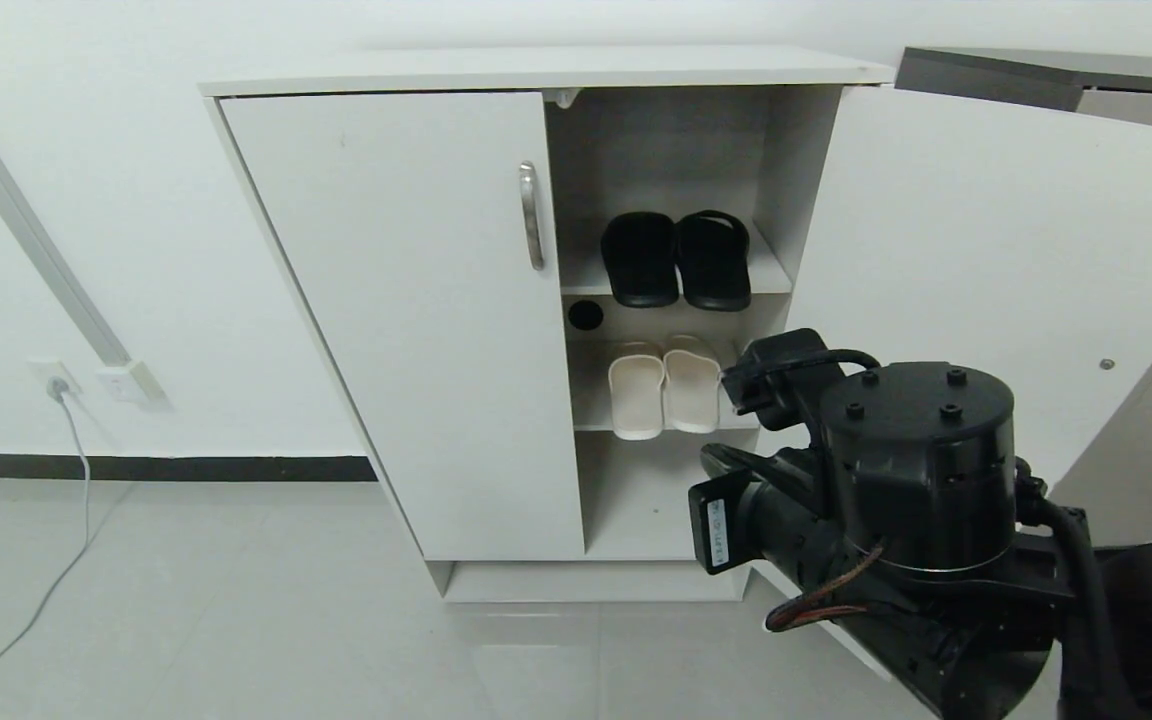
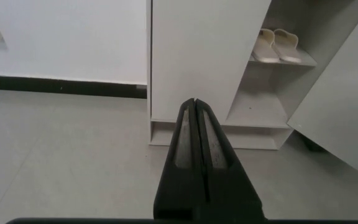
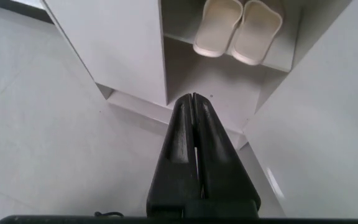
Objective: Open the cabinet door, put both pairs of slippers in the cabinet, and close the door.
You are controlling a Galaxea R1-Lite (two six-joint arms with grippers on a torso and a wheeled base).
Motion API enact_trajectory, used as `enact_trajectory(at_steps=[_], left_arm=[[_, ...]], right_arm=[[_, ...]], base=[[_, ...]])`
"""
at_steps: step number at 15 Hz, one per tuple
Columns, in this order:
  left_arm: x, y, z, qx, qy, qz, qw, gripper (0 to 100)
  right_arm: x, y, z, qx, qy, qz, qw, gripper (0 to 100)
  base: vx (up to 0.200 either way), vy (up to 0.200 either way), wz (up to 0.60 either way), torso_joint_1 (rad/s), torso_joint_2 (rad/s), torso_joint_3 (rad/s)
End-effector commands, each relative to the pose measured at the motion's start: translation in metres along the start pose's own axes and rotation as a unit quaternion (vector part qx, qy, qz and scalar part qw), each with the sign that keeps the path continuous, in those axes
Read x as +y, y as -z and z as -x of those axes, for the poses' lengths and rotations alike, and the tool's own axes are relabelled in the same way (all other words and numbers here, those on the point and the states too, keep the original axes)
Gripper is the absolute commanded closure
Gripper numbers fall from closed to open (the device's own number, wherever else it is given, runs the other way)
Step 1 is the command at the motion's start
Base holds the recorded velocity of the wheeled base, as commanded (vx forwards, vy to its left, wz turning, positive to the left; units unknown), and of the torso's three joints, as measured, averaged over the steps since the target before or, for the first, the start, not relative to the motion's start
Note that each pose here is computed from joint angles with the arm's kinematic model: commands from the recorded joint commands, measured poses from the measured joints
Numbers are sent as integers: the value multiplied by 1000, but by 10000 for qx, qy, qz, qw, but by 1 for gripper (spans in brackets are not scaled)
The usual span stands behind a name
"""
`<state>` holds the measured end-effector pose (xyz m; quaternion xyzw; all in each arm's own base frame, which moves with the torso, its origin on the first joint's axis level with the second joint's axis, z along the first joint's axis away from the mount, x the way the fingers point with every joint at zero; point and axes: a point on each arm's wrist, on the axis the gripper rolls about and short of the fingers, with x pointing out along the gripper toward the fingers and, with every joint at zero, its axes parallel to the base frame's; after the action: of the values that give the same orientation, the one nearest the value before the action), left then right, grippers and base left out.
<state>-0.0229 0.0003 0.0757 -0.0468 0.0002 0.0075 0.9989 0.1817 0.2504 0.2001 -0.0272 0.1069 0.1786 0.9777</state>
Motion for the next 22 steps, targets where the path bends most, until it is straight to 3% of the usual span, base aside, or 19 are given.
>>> enact_trajectory(at_steps=[1, 12, 22], left_arm=[[0, 0, 0, 2, -2, 7, 10000, 100], [0, 0, 0, 2, -2, -16, 10000, 100], [0, 0, 0, 2, -2, -8, 10000, 100]], right_arm=[[-2, 3, -3, 55, 35, 24, 10000, 100], [2, 11, -10, 176, 30, 85, 9998, 100], [1, 14, -10, 213, 42, 127, 9997, 100]], base=[[0, 0, 0, 0, 0, 0], [0, 0, 0, 0, 0, 0], [0, 0, 0, 51, -392, -340]])
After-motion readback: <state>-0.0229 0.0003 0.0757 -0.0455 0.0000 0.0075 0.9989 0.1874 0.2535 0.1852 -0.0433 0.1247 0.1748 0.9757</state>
